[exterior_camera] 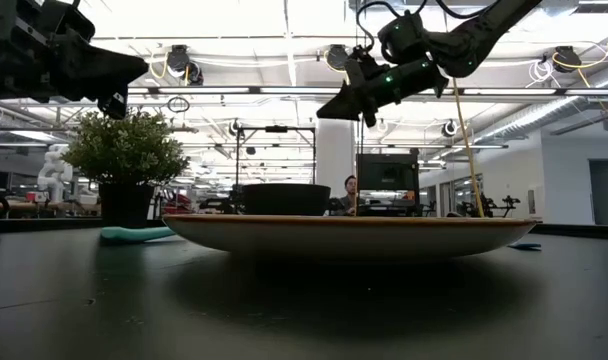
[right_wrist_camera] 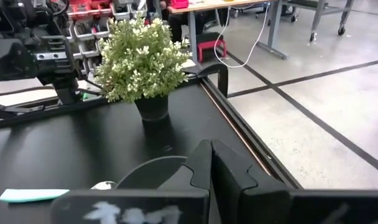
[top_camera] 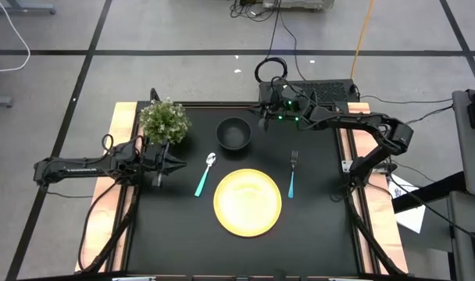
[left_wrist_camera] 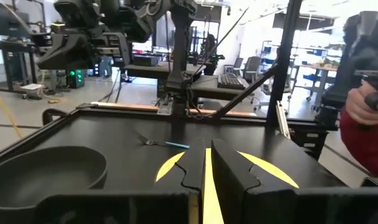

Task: Set table place
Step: Put the black bowl on the yellow plate

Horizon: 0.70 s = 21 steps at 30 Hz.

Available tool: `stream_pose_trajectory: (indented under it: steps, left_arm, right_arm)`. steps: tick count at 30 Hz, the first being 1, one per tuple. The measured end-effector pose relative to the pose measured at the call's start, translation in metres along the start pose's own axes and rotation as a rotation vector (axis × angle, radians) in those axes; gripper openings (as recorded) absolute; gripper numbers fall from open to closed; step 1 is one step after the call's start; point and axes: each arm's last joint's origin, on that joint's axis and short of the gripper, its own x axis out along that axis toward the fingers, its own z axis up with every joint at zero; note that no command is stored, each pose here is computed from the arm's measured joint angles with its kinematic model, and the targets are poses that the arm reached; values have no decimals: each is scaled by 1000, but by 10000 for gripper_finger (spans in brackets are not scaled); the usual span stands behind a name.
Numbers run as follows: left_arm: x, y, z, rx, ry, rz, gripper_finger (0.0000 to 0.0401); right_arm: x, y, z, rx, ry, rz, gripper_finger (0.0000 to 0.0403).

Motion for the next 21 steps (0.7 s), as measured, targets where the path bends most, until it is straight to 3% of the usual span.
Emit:
stream_pose_trajectory:
  steps: [9,21]
  left_arm:
    - [0,1,-1,8,4,23,33]
    - [0,1,3,90,-29,57,33]
  right_arm:
    - [2,4,-3,34,33,14,0]
    - [11,-4,41,120,221,-8,0]
